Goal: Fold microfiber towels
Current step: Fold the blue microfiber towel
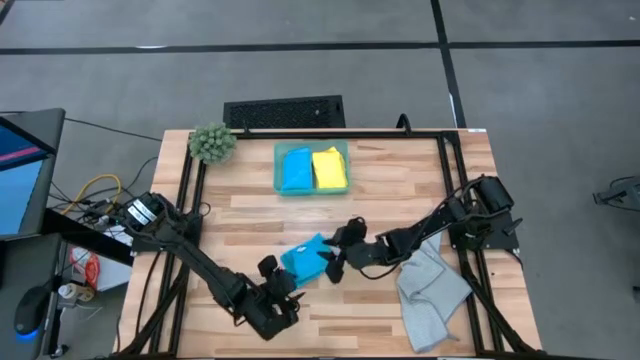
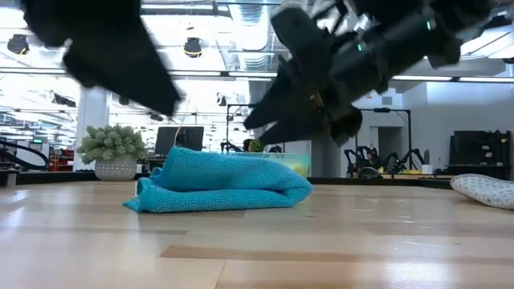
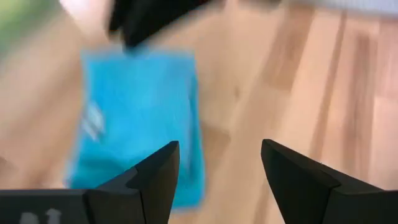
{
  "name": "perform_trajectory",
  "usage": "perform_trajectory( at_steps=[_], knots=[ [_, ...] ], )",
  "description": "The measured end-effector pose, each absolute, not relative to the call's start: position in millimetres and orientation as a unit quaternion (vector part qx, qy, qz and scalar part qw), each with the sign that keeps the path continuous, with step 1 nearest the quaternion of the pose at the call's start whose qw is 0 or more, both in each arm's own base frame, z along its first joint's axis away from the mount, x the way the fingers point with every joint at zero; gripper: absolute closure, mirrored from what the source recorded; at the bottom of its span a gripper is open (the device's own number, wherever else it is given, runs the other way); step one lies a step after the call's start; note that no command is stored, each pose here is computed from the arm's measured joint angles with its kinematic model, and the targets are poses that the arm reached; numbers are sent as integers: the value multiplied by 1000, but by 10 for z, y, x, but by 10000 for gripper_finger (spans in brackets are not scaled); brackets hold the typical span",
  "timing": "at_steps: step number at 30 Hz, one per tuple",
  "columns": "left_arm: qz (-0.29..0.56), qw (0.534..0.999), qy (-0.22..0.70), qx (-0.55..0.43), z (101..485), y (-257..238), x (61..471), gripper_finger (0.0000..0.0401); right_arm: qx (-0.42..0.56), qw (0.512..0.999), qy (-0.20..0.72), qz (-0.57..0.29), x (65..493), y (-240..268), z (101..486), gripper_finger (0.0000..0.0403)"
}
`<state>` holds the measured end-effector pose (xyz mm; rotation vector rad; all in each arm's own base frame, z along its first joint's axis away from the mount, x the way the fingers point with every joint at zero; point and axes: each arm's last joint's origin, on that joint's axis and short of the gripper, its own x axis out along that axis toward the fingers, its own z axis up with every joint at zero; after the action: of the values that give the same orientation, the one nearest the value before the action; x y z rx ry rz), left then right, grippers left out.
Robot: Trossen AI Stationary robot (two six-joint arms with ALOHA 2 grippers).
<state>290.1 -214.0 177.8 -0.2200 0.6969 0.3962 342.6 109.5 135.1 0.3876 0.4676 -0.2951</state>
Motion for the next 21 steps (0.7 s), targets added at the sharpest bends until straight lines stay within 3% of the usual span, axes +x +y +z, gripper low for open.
perform_trajectory(
  at_steps=[7, 15, 21],
  knots=[
    [296, 933, 205, 7, 1987, -2156, 2926, 179, 176, 950, 209, -154, 3302, 1041, 1194, 213],
    [313, 905, 288, 10, 1404, -1886, 3172, 179, 149, 953, 216, -153, 3255, 1093, 1146, 235],
    [283, 899, 334, -15, 1213, -1961, 3168, 179, 140, 947, 243, -158, 3296, 1132, 795, 242]
  ],
)
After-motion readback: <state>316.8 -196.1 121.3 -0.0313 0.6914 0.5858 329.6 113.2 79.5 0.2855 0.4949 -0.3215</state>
